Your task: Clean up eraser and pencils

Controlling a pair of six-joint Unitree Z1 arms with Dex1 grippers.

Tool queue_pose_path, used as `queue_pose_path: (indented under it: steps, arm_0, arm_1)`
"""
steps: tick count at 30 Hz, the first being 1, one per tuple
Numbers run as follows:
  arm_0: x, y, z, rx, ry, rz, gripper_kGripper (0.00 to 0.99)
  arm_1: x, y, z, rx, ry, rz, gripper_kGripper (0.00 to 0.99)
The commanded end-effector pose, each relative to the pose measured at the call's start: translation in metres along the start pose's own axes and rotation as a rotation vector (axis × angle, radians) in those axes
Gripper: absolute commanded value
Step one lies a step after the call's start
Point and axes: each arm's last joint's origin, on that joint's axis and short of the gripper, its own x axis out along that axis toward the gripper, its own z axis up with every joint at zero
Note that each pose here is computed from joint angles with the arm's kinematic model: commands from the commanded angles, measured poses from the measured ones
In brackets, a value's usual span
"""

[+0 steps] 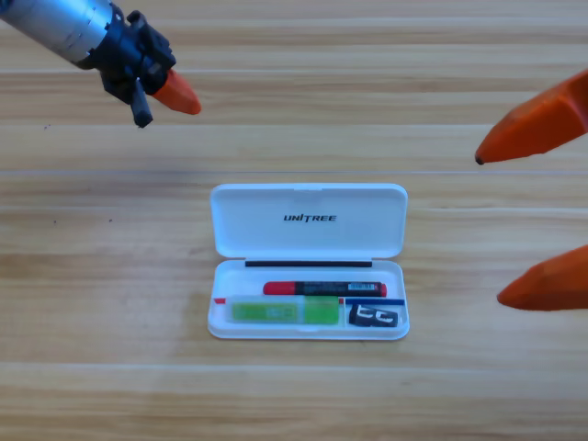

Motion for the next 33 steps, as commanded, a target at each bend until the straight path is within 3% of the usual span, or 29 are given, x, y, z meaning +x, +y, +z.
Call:
queue_pose_path:
  steps: [1,22,33]
  arm_0:
    - [0.031,-0.005,-0.017,-0.019,0.035,-0.083,0.000]
    - [0.096,-0.061,0.006,0.092,0.056,-0.228,0.000]
    - [0.084,-0.076,0.016,0.114,0.067,-0.251,0.000]
  arm_1:
    - [0.002,-0.002,-0.013,0.020,0.023,-0.014,0.902]
    - [0.005,-0.003,-0.012,0.021,0.023,-0.012,0.902]
    - [0.007,-0.004,-0.011,0.023,0.026,-0.011,0.902]
